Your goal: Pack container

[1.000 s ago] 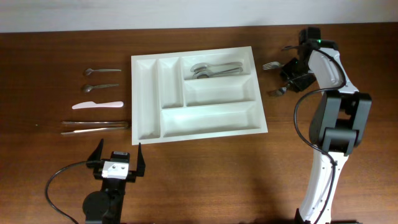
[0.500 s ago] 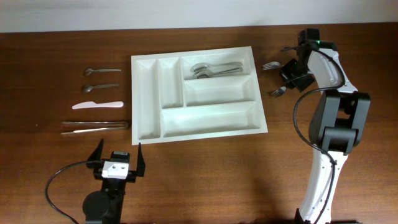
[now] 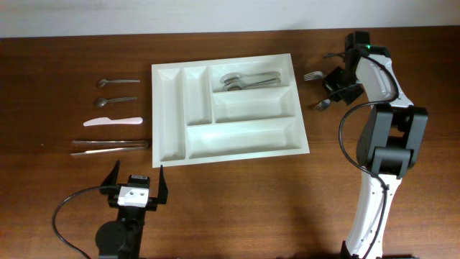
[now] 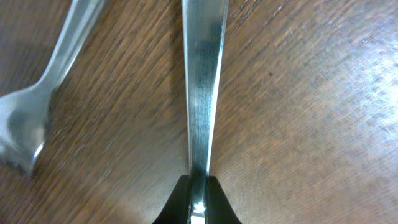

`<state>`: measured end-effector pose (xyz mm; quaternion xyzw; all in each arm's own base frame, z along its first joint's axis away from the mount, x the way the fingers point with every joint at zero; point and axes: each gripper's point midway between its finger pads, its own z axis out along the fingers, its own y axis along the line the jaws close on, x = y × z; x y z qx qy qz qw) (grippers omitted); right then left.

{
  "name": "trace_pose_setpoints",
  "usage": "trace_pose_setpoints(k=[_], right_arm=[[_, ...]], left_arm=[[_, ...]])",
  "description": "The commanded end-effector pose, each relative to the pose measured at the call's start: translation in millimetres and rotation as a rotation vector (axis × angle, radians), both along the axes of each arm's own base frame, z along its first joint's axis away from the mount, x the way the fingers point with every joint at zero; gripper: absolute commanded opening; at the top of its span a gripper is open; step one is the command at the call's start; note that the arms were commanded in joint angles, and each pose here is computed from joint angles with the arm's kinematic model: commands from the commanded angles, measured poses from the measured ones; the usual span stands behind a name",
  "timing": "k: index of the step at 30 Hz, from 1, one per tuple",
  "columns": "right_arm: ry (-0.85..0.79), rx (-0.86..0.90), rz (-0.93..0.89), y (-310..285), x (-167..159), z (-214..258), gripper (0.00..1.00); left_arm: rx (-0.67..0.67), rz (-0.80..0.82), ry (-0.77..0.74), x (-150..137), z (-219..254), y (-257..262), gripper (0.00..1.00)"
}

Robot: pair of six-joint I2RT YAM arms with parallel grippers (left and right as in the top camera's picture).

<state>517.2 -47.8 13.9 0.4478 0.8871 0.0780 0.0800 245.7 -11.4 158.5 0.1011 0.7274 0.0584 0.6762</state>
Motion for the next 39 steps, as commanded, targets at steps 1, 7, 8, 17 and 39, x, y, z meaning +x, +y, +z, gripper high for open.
trace_pose_setpoints(k=[1, 7, 8, 17, 39], right_arm=[[-0.054, -0.006, 0.028, 2, 15, 19, 0.04], [-0.06, -0.007, 0.029, 1, 16, 27, 0.04], [-0.056, -0.006, 0.029, 2, 15, 28, 0.04], [-0.061, 0.016, 0.033, 6, 15, 30, 0.04], [-0.255, 0.138, 0.136, 35, 41, 112, 0.04]], left_arm=[[0.015, 0.003, -0.003, 0, -2, 0, 0.99], [0.015, 0.003, -0.002, 0, -2, 0, 0.99], [0.015, 0.003, -0.002, 0, -2, 0, 0.99], [0.015, 0.003, -0.002, 0, -2, 0, 0.99], [0.015, 0.003, -0.003, 0, -2, 0, 0.99]])
